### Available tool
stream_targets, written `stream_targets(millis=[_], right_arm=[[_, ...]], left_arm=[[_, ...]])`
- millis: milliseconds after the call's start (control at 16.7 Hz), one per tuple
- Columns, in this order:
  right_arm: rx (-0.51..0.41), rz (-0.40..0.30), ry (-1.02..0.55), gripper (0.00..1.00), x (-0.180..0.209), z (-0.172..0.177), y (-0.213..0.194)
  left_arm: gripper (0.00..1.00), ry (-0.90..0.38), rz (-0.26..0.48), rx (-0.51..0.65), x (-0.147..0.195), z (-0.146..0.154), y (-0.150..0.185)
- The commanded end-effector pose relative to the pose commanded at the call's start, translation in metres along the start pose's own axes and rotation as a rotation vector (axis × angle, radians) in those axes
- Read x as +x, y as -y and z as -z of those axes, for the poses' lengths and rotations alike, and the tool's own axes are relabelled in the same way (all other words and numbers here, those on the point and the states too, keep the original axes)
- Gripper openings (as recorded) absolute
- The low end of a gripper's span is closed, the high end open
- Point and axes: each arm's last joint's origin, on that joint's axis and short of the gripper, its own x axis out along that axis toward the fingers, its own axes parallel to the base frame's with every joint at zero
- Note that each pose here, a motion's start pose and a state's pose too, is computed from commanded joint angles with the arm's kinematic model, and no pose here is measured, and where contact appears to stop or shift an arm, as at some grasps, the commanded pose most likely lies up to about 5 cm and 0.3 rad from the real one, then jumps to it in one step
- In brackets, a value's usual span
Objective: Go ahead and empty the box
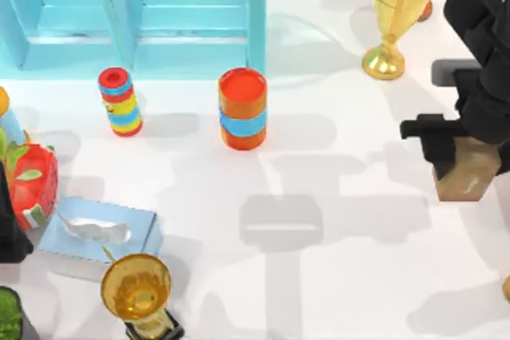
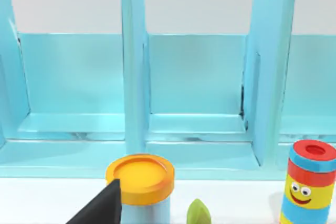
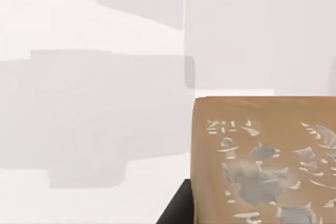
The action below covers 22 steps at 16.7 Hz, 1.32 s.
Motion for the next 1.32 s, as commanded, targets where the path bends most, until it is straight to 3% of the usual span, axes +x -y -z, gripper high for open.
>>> stream_targets(millis=[240,600,840,1320], right_arm=[[0.005,-0.002,0.002,0.00,0.000,0.000,0.001],[-0.001,-0.001,0.002,0.00,0.041,0.000,-0.001],[0.000,0.000,0.000,0.00,0.045,0.000,0.000],[0.000,0.000,0.000,0.60,0.045,0.000,0.000]], left_arm=[[1.00,0.000,0.000,0.000,0.000,0.000,0.000],[1.00,0.000,0.000,0.000,0.000,0.000,0.000],[1.00,0.000,0.000,0.000,0.000,0.000,0.000],[1.00,0.000,0.000,0.000,0.000,0.000,0.000]])
